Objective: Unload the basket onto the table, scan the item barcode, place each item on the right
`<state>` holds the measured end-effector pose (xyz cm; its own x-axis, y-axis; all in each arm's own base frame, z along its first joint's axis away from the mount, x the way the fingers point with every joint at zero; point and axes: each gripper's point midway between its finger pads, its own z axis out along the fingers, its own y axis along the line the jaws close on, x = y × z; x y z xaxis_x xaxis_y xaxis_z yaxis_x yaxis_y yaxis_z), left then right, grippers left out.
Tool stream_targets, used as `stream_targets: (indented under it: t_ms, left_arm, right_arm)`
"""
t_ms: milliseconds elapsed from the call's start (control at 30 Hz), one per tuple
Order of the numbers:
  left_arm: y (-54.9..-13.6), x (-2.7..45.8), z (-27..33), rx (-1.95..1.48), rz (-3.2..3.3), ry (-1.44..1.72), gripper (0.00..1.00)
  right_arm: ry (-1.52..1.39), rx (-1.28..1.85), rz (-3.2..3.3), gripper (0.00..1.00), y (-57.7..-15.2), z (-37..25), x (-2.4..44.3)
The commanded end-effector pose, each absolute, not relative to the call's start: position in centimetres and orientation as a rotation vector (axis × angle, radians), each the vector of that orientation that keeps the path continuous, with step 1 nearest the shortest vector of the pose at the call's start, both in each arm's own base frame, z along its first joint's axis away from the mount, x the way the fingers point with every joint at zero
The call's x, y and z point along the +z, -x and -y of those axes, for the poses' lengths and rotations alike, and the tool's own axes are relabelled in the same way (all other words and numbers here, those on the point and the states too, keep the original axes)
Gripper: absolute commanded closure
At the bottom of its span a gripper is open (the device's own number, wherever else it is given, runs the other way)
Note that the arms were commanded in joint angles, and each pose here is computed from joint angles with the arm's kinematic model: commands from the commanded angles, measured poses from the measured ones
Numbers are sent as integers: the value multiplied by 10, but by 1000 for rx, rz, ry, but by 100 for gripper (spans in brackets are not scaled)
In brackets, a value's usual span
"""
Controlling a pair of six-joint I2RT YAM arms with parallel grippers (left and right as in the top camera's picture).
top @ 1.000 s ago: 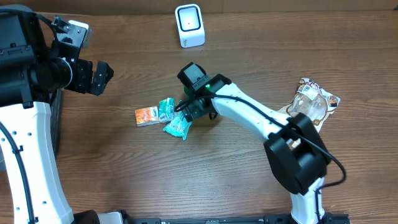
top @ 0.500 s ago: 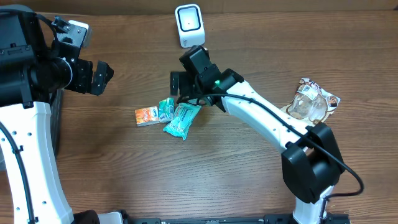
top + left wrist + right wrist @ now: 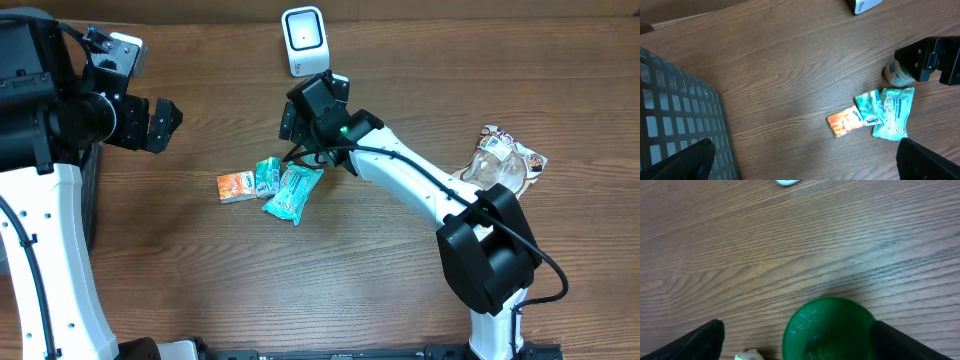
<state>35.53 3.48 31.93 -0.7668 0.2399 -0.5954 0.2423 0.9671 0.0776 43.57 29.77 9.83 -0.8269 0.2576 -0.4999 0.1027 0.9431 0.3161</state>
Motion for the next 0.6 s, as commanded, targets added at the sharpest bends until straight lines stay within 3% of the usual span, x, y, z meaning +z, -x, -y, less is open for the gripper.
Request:
stream_targets:
  t_ms: [0,200,567]
  left_arm:
    - [-355,328,-35,11,-2448,-363,0]
    - [-355,328,-35,11,-2448,-363,0]
    - [-355,327,-35,10,-2449,-363,0]
  right_arm:
    - [-248,327,-2603,7,-430,-295,71]
    - [-80,337,-2612,3,-428,-303,83]
    - [90,330,-2544,0,-428,-301,157]
